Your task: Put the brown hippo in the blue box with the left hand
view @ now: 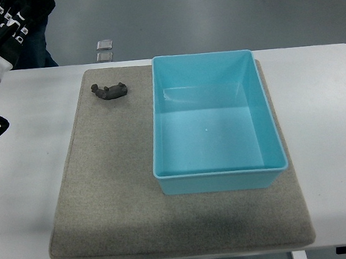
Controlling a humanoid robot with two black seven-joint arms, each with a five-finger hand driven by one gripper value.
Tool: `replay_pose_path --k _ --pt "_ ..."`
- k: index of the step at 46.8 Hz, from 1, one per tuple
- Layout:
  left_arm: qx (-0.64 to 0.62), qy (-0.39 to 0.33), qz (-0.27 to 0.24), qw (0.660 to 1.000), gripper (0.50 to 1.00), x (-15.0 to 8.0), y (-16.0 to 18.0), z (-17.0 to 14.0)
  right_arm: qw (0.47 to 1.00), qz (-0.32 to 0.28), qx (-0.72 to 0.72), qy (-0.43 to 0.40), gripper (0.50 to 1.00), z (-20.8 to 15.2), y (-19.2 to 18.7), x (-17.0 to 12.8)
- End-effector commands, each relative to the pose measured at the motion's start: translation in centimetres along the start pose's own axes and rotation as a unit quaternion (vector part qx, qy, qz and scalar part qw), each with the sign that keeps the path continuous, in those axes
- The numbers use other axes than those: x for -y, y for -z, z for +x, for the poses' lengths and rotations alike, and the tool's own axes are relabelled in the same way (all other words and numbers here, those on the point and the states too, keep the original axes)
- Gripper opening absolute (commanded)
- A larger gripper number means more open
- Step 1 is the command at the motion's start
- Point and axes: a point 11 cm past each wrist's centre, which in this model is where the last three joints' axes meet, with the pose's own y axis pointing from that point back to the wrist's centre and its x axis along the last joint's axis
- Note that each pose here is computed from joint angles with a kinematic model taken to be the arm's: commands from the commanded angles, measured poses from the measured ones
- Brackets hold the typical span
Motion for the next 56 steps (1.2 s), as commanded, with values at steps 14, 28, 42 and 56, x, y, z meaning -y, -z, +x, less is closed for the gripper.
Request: replay_pose_path --k 14,28,42,56 --pt "-0.001 0.003 0.001 1.000 0.996 0.1 0.1 -0.2 1.000 0.000 0.001 0.000 0.936 0.0 0.0 0.0" --pt "-0.005 0.004 -0.006 1.000 0.996 0.3 0.0 -0.5 1.000 0.000 0.000 0.000 0.936 0.0 0.0 0.0" --pt "0.003 0.009 0.004 1.000 0.994 0.2 0.6 -0.7 1.000 0.000 0.000 0.000 0.936 0.0 0.0 0.0" --pt "-0.012 0.035 0.002 0.999 0.994 0.2 0.5 -1.4 1.000 0.000 0.000 0.000 0.936 0.0 0.0 0.0"
